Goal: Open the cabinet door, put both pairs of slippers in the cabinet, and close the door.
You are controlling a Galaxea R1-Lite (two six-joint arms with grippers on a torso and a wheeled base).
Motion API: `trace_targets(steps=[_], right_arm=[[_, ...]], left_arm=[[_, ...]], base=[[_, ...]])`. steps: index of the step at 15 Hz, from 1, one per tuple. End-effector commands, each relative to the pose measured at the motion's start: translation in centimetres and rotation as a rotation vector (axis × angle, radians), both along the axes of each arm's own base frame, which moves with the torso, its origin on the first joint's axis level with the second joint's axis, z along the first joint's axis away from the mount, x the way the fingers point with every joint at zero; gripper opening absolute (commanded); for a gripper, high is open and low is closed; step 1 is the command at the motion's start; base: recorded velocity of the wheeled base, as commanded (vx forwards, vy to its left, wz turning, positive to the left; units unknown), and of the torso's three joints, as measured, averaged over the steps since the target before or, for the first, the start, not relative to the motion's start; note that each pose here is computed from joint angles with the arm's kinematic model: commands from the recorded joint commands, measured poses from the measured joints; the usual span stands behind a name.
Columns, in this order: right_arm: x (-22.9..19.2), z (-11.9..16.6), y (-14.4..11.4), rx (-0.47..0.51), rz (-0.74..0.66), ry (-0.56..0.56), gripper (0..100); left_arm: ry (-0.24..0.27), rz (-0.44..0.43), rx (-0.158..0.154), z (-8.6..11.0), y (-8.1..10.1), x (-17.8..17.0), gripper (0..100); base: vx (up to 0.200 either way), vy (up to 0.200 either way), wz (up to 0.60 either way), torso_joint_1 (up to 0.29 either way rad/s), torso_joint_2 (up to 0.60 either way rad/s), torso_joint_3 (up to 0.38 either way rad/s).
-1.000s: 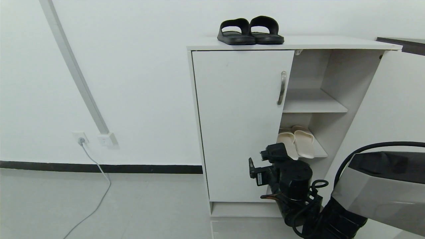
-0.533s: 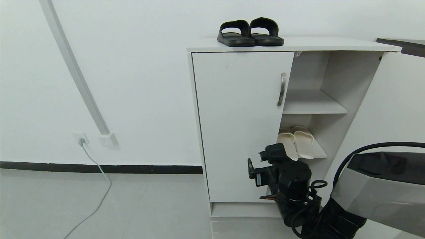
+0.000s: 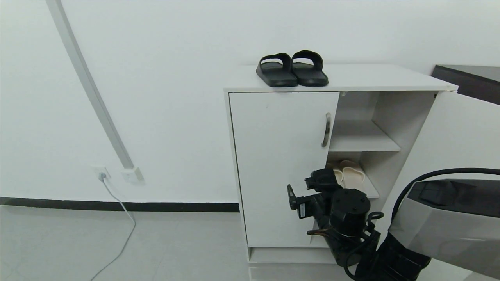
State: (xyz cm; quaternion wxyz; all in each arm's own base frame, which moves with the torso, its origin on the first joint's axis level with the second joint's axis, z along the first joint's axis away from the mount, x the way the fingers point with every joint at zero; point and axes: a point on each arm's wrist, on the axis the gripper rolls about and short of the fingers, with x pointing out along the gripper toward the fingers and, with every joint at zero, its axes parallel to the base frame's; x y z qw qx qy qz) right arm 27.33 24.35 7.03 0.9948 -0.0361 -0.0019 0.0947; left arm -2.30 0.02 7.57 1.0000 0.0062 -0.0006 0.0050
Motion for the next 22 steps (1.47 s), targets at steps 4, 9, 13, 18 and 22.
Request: trace_targets(steps=[4,9,13,18,22], right_arm=[[-0.23,0.38,-0.21,0.003,0.007,-0.004,100],[-0.37,0.42,-0.34,0.003,0.007,-0.004,100],[-0.43,0.37,-0.40,0.000,0.007,0.000,100],[-0.47,0.37,-0.36,0.000,0.008,0.000,100],[-0.45,0.33,-0.42,-0.002,0.007,0.002,100]], left_arm=[[0.001,-0.001,0.001,0.00,0.00,0.01,0],[0.001,-0.001,0.001,0.00,0.00,0.01,0],[0.001,-0.001,0.000,0.00,0.00,0.01,0],[0.001,-0.001,0.001,0.00,0.00,0.01,0],[0.001,-0.001,0.001,0.00,0.00,0.01,0]], base=[[0.000,0.000,0.00,0.129,-0.46,-0.334],[0.000,0.000,0.00,0.165,-0.48,-0.318],[0.000,0.000,0.00,0.194,-0.50,-0.310],[0.000,0.000,0.00,0.218,-0.53,-0.316],[0.000,0.000,0.00,0.249,-0.57,-0.323]])
